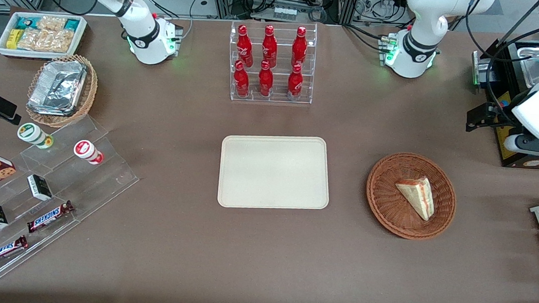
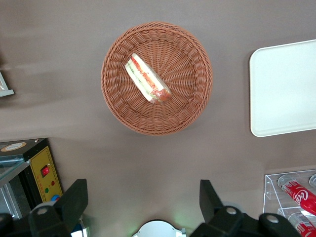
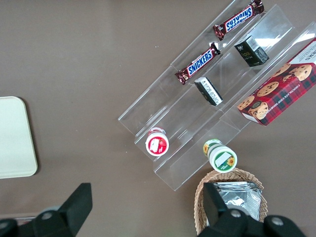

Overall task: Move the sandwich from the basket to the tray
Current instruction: 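Move the left gripper over the wicker basket above the wrapped sandwich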

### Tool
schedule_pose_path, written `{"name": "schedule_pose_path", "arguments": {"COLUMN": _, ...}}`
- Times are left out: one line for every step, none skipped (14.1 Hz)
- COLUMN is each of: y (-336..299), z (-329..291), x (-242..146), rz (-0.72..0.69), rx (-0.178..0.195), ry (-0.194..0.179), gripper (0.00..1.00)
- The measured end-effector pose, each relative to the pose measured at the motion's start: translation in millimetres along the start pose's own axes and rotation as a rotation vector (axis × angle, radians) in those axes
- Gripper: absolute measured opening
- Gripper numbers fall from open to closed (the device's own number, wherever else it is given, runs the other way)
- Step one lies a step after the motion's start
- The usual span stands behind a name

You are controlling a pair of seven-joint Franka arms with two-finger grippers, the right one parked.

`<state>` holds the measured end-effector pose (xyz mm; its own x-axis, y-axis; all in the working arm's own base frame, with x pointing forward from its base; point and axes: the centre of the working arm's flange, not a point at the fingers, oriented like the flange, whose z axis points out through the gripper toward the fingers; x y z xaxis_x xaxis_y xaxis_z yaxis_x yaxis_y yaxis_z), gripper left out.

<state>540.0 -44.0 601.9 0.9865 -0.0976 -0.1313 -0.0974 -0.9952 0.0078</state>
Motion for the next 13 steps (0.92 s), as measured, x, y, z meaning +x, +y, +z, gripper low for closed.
{"name": "schedule_pose_path", "arguments": {"y": 0, "z": 0, "x": 0, "rz": 0.001, "rx": 0.000, "ry": 0.000, "gripper": 1.00}}
{"name": "schedule_pose_path", "arguments": {"y": 0, "z": 0, "x": 0, "rz": 0.001, "rx": 0.000, "ry": 0.000, "gripper": 1.00}}
{"name": "schedule_pose_path", "arguments": {"y": 0, "z": 1, "x": 1, "rz": 0.001, "rx": 0.000, "ry": 0.001, "gripper": 1.00}}
{"name": "schedule_pose_path", "arguments": {"y": 0, "z": 2, "x": 2, "rz": 0.002, "rx": 0.000, "ry": 0.002, "gripper": 1.00}}
{"name": "schedule_pose_path", "arguments": {"y": 0, "z": 6, "x": 4, "rz": 0.003, "rx": -0.001, "ry": 0.000, "gripper": 1.00}}
{"name": "schedule_pose_path", "arguments": {"y": -1, "z": 13, "x": 7, "rz": 0.003, "rx": -0.001, "ry": 0.000, "gripper": 1.00}}
{"name": "schedule_pose_path", "arguments": {"y": -1, "z": 23, "x": 10, "rz": 0.003, "rx": -0.001, "ry": -0.001, "gripper": 1.00}}
{"name": "schedule_pose_path", "arguments": {"y": -1, "z": 37, "x": 14, "rz": 0.003, "rx": -0.002, "ry": -0.002, "gripper": 1.00}}
{"name": "schedule_pose_path", "arguments": {"y": -2, "z": 54, "x": 19, "rz": 0.002, "rx": -0.002, "ry": 0.000, "gripper": 1.00}}
{"name": "schedule_pose_path", "arguments": {"y": -2, "z": 72, "x": 23, "rz": 0.002, "rx": -0.002, "ry": 0.005, "gripper": 1.00}}
{"name": "schedule_pose_path", "arguments": {"y": -2, "z": 92, "x": 27, "rz": 0.002, "rx": -0.002, "ry": 0.013, "gripper": 1.00}}
{"name": "schedule_pose_path", "arguments": {"y": -2, "z": 112, "x": 30, "rz": 0.002, "rx": -0.002, "ry": 0.024, "gripper": 1.00}}
{"name": "schedule_pose_path", "arguments": {"y": -3, "z": 131, "x": 32, "rz": 0.001, "rx": -0.002, "ry": 0.035, "gripper": 1.00}}
